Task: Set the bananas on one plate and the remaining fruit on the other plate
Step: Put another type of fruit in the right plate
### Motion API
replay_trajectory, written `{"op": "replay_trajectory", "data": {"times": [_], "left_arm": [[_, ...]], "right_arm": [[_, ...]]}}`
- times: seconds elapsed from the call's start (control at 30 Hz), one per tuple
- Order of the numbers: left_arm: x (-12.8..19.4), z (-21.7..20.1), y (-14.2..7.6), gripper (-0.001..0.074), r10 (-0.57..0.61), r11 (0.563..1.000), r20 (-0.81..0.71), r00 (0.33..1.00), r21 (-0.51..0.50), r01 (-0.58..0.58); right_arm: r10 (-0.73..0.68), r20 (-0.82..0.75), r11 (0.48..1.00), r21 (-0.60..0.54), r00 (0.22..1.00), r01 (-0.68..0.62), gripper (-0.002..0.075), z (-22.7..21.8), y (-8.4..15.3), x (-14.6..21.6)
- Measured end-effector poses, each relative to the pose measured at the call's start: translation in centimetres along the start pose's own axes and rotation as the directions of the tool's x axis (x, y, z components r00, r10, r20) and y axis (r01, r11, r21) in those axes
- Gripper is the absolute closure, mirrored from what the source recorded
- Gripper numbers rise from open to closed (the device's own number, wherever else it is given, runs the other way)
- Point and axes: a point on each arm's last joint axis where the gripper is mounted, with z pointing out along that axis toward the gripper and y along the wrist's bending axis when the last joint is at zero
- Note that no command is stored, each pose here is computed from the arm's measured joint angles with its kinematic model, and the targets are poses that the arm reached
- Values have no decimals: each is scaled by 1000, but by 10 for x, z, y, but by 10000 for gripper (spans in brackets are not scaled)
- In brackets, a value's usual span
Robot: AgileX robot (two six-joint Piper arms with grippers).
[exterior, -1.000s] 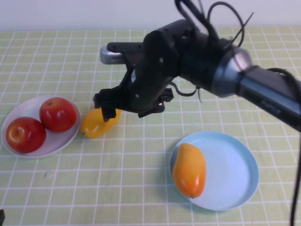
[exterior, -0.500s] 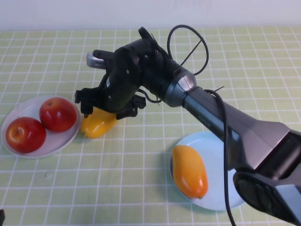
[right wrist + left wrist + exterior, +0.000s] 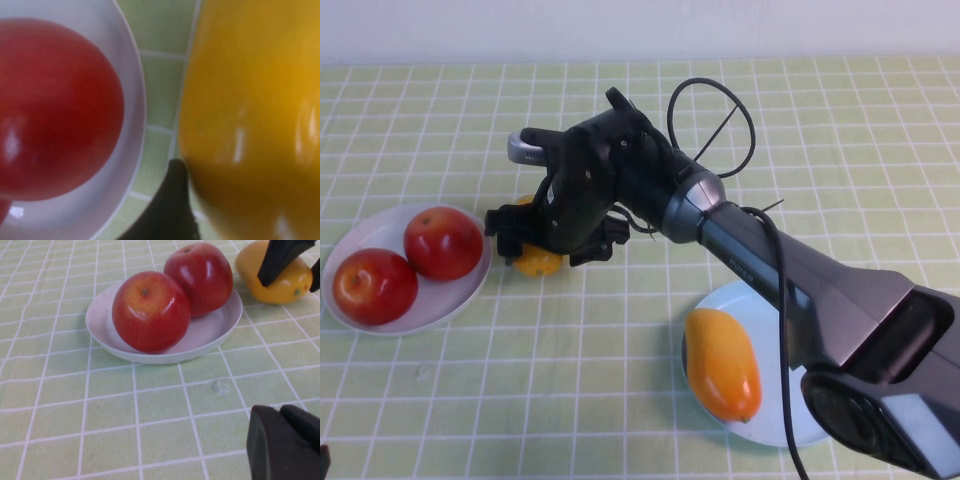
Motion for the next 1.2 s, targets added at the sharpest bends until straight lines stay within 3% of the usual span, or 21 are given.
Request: {"op": "replay_trajectory", "data": {"times": [0.27, 0.83, 1.2], "left_arm": [[0, 0, 0, 731, 0, 1000, 0, 1000, 0, 0], [0, 0, 0, 731, 0, 1000, 0, 1000, 0, 0], [0, 0, 0, 731, 0, 1000, 0, 1000, 0, 0]], "right_arm": [[-76, 21, 997, -13, 997, 76, 234, 3, 1, -1], [-210, -28, 977, 16, 977, 211, 260, 0, -2, 2], [-270, -28, 959, 81, 963, 271, 260, -47, 3, -4]]}}
